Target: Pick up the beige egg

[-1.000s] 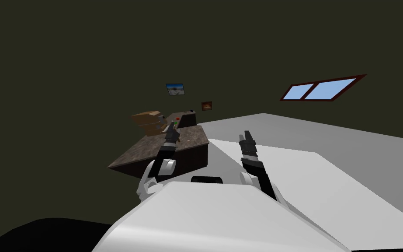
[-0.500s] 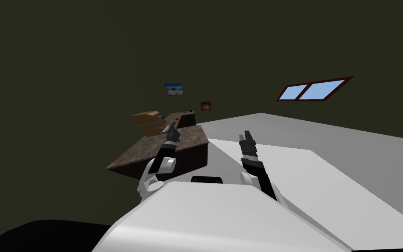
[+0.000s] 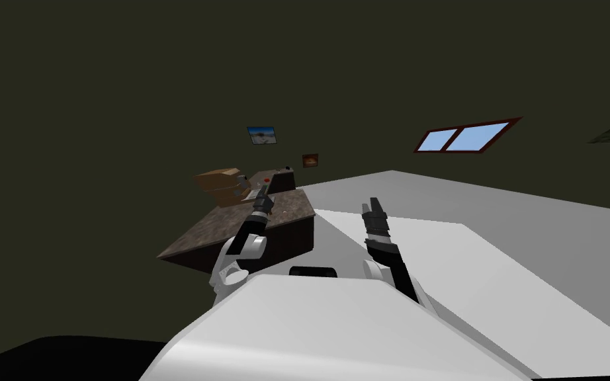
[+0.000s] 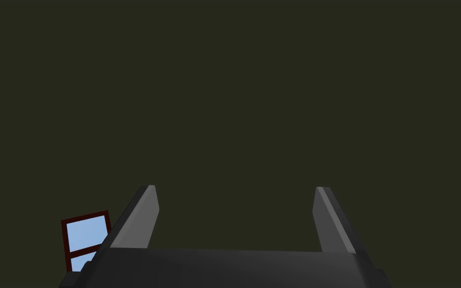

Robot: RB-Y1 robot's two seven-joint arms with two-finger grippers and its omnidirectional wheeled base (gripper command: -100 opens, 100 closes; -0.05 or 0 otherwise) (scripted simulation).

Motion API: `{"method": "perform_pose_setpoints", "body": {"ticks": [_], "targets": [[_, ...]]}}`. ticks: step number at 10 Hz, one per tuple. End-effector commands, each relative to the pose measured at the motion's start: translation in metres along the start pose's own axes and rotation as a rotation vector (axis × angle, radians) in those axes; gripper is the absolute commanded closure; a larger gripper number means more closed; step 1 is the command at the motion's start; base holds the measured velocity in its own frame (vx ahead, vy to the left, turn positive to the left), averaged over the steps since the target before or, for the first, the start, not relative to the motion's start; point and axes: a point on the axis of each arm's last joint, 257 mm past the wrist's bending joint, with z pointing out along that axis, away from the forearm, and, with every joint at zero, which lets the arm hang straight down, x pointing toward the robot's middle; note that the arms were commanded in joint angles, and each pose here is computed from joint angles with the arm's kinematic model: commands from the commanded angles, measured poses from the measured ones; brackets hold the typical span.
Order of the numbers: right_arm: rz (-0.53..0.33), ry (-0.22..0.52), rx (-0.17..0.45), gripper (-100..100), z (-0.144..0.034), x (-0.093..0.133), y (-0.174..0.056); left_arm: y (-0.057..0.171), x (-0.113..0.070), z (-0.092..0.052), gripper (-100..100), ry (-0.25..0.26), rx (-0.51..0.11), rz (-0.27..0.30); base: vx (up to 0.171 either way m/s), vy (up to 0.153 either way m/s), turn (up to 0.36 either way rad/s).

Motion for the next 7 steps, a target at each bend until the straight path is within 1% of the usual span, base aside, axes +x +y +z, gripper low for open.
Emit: {"method": "perform_pose_setpoints", "body": {"ticks": [1,2,3,4,7], "targets": [[0.000,0.000,0.000,0,0.000,0.000,0.000,0.009,-0.001,0.001,-100,-0.006,-0.041,-0.020,-0.007,0.011,-0.050],[0.000,0.000,0.000,0,0.000,0.000,0.000,0.015,-0.003,0.001,-100,-0.012,-0.065,-0.020,-0.005,0.010,-0.022],[0.000,0.000,0.000,0,0.000,0.000,0.000,0.019,-0.003,0.003,-100,-0.013,-0.084,-0.036,-0.001,0.009,-0.042],[0.000,0.000,0.000,0,0.000,0.000,0.000,0.026,-0.004,0.002,-100,-0.019,-0.109,-0.036,0.001,0.009,-0.025],[0.000,0.000,0.000,0,0.000,0.000,0.000,0.045,-0.006,0.004,-100,-0.029,-0.186,-0.066,0.008,0.008,-0.036]]}}
